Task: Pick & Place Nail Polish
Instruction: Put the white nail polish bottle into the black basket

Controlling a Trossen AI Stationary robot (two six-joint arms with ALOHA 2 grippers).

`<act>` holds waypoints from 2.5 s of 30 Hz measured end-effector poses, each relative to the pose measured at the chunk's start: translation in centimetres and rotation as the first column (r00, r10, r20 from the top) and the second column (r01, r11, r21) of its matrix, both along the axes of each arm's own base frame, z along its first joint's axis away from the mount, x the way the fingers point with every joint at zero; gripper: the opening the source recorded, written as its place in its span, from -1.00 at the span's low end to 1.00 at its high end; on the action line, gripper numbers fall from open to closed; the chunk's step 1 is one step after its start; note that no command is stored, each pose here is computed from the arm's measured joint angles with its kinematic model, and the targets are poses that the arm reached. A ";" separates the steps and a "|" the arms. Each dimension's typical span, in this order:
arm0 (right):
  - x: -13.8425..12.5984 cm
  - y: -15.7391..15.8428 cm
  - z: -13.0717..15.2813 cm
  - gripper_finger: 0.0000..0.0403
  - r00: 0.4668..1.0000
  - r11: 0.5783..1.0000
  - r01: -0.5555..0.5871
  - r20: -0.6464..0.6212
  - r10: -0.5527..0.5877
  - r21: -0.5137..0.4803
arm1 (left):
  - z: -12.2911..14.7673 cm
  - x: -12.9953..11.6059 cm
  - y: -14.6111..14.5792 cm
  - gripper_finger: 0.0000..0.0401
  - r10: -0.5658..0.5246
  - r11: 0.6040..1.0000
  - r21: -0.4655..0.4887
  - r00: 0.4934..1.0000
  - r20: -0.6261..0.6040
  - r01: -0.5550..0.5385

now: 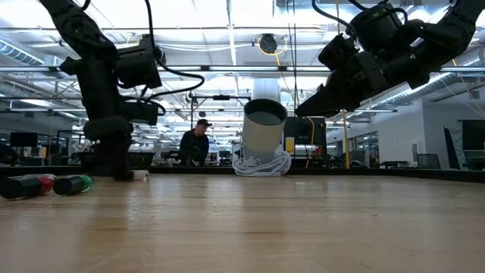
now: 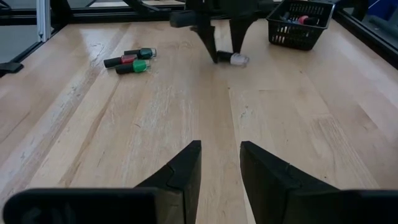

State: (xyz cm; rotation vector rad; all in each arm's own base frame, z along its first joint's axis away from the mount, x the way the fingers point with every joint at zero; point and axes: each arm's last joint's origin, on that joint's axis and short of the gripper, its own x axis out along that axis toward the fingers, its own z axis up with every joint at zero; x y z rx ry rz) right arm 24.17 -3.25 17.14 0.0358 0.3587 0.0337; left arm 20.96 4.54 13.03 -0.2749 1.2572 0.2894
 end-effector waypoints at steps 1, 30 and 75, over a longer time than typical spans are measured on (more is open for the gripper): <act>0.0 0.0 0.0 -0.50 1.000 1.000 0.000 0.000 0.000 0.000 | 0.0 0.1 -0.3 0.05 -0.018 1.000 -0.006 1.000 0.003 0.018; 0.0 0.0 0.0 -0.50 1.000 1.000 0.000 0.000 0.000 -0.001 | 1.0 0.9 -1.4 0.05 -0.298 0.892 0.328 0.950 -0.088 0.311; 0.0 0.0 0.0 -0.50 1.000 1.000 0.000 0.000 0.000 0.000 | -1.8 3.1 1.7 0.05 -0.294 0.943 0.182 0.954 0.065 0.278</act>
